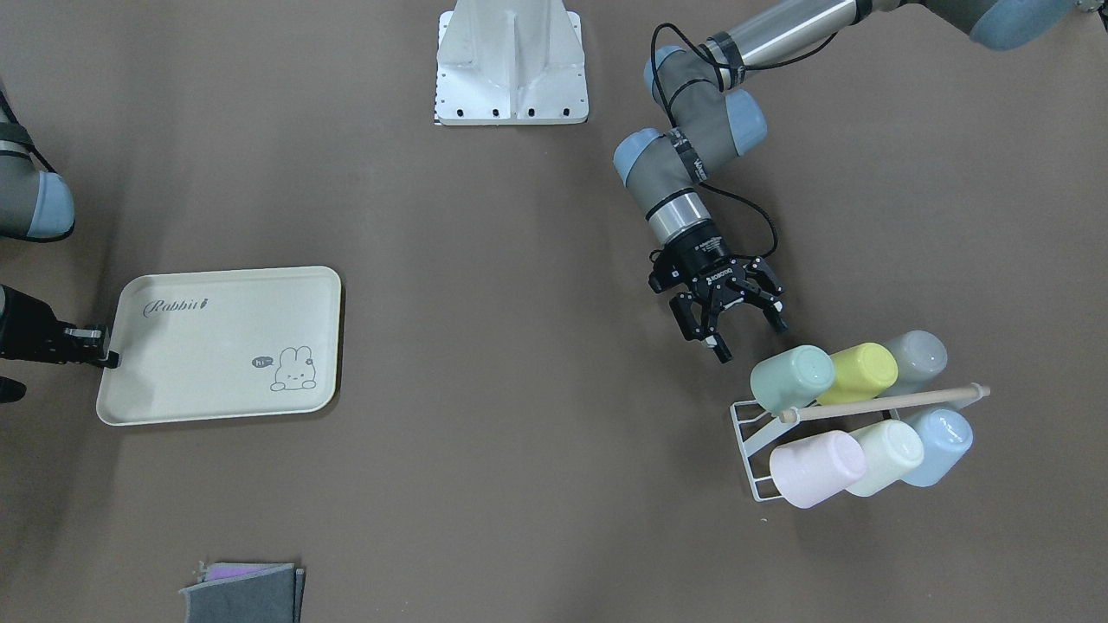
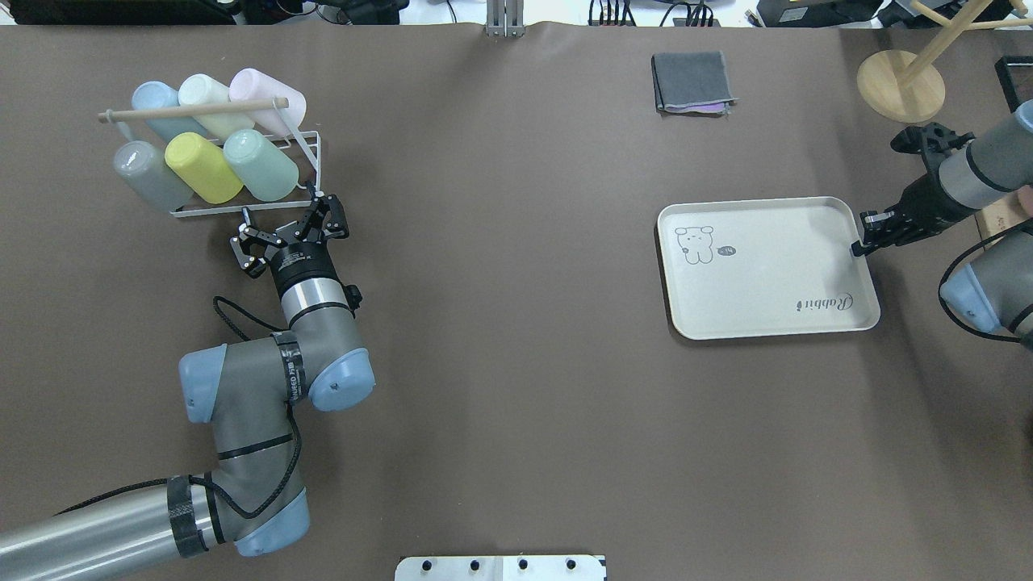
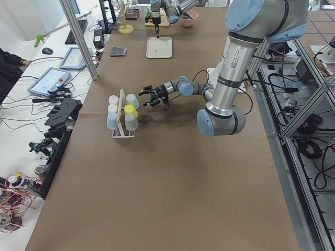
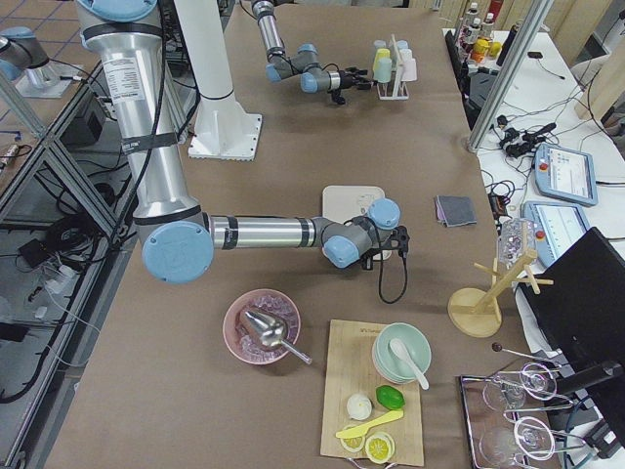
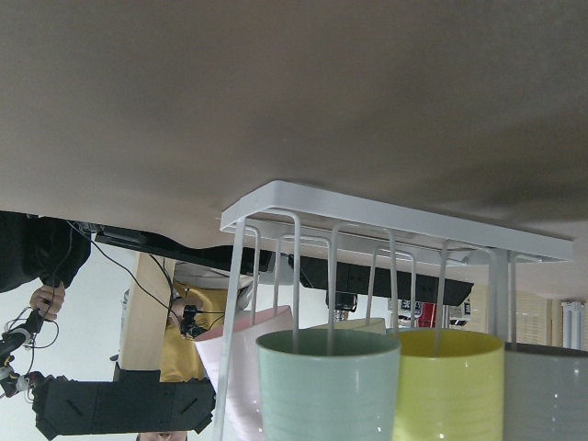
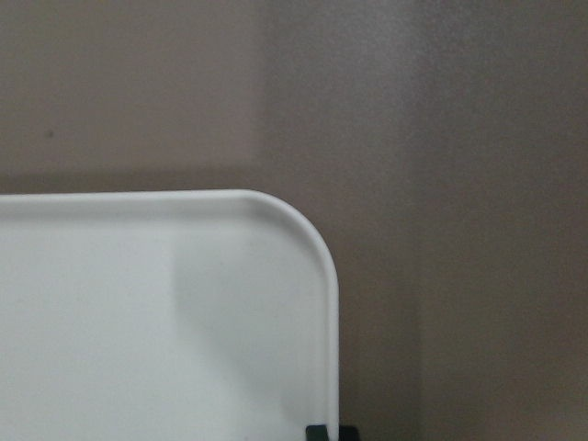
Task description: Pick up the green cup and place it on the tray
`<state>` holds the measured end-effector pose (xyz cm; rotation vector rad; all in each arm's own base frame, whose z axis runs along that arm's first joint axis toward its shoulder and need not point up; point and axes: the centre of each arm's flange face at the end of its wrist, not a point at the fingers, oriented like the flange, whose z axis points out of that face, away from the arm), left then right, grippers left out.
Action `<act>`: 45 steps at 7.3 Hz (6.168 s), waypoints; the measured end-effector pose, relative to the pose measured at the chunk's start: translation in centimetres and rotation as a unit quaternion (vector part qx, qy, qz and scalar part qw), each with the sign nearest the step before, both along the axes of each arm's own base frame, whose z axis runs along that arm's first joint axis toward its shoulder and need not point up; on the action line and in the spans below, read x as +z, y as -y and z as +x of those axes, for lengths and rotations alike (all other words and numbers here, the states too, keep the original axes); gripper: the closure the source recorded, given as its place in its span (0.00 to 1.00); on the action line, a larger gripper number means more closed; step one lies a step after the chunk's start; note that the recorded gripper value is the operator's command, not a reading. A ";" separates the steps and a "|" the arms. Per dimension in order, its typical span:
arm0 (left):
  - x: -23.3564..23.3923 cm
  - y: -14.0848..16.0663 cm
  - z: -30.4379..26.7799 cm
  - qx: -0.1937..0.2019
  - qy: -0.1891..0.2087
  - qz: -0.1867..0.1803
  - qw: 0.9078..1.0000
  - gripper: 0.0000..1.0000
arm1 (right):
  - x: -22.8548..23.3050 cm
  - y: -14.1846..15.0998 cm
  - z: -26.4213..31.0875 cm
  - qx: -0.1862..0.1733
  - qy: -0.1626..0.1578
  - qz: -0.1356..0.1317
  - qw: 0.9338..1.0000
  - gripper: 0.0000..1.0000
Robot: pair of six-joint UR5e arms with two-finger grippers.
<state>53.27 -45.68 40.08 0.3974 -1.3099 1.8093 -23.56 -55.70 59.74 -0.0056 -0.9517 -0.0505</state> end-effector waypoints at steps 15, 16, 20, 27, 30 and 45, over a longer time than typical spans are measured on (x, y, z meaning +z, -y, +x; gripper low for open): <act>0.5 2.3 -1.5 -0.001 0.064 0.018 0.998 0.58 | -31.1 -4.3 -25.9 0.021 0.006 0.028 0.999 1.00; 0.3 2.3 -1.6 0.002 0.064 0.019 0.998 0.28 | -31.1 -4.3 -26.1 0.015 0.005 0.038 0.999 1.00; 1.5 2.6 -1.4 0.000 0.048 0.027 0.998 0.03 | -31.1 -4.3 -26.6 0.014 0.002 0.034 0.999 1.00; 2.0 4.0 -2.5 -0.015 0.045 0.034 0.998 0.46 | -30.2 -3.2 -28.3 0.014 -0.012 0.021 1.000 0.00; 1.8 4.4 -2.9 -0.018 0.048 0.036 0.998 0.63 | -29.5 -2.9 -27.7 0.015 -0.016 0.018 1.000 0.00; -1.2 -1.1 -9.1 0.035 0.052 0.093 0.994 0.63 | 2.3 -12.8 26.7 -0.026 -0.142 0.024 0.989 0.00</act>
